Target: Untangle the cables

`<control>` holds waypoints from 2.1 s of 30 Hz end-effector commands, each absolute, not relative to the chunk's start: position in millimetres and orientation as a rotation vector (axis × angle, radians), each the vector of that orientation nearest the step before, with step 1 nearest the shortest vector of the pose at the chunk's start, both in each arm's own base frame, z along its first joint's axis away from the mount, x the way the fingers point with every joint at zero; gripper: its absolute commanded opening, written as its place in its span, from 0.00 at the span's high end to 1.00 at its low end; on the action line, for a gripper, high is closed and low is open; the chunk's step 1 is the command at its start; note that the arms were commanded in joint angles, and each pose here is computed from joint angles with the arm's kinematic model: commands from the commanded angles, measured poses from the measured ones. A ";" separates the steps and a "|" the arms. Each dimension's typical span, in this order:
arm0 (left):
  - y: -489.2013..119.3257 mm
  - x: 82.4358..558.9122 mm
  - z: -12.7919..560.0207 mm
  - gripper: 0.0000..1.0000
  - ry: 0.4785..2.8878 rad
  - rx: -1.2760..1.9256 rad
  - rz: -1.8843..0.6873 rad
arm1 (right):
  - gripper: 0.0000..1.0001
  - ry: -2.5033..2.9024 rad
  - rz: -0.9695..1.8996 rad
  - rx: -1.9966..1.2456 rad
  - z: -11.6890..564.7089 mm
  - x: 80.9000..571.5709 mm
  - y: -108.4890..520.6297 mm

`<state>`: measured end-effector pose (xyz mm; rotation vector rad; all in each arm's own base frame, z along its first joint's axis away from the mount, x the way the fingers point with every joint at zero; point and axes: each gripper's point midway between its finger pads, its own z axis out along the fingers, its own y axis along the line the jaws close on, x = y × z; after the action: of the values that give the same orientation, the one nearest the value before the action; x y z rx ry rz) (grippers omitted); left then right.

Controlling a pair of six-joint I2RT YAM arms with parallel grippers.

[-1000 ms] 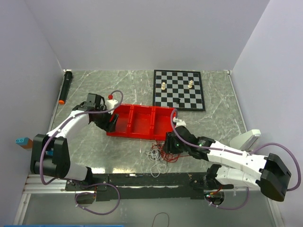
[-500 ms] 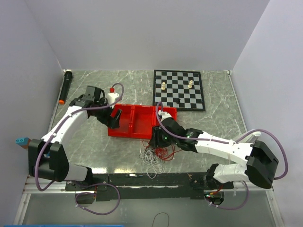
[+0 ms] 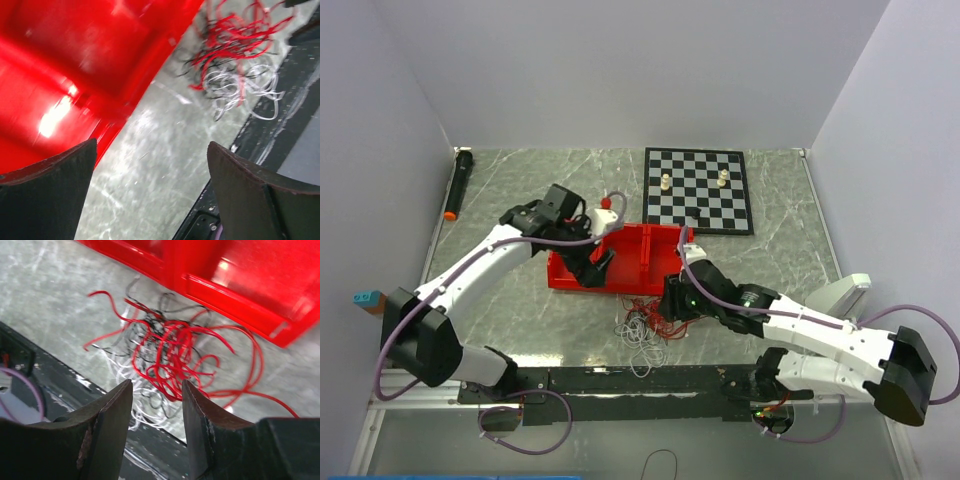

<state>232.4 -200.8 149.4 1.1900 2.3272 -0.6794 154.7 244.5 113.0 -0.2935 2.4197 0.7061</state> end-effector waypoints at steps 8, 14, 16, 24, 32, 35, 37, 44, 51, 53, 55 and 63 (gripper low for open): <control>-264.5 187.8 133.8 0.11 2.264 1.399 -0.801 | 0.68 2.434 0.587 -0.280 100.6 151.2 217.8; -280.6 173.7 125.6 0.10 2.228 1.459 -0.801 | 0.67 2.440 0.543 -0.296 98.8 154.9 216.4; -285.9 173.7 126.3 0.09 2.219 1.458 -0.804 | 0.52 2.443 0.512 -0.288 98.5 155.7 211.3; -305.6 176.4 112.1 0.22 2.214 1.473 -0.793 | 0.40 2.410 0.579 -0.275 101.3 154.3 214.9; -303.3 183.3 93.0 0.65 2.243 1.523 -0.694 | 0.44 2.396 0.597 -0.269 100.7 155.3 217.4; -304.9 188.5 101.8 0.91 2.234 1.515 -0.674 | 0.44 2.401 0.596 -0.271 97.2 154.4 216.9; -304.7 189.7 113.5 0.99 2.219 1.509 -0.668 | 0.44 2.391 0.599 -0.277 98.0 155.5 217.4; -298.7 176.5 171.7 0.99 2.112 1.518 -0.729 | 0.29 2.310 0.647 -0.324 115.2 161.5 226.3; -288.9 162.4 214.5 0.99 2.021 1.546 -0.767 | 0.18 2.178 0.700 -0.379 145.0 177.3 245.6; -286.4 160.6 227.4 0.99 1.993 1.555 -0.764 | 0.15 2.147 0.711 -0.397 149.9 182.2 252.9; -284.6 160.7 240.6 0.99 1.953 1.562 -0.754 | 0.13 2.117 0.723 -0.415 156.6 186.9 260.4; -281.1 157.8 286.3 0.99 1.847 1.583 -0.749 | 0.11 1.966 0.834 -0.437 195.4 200.7 292.1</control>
<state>166.4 -283.8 250.5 1.5487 1.9471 -0.7268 185.1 263.4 148.9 -0.4339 2.1186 0.7434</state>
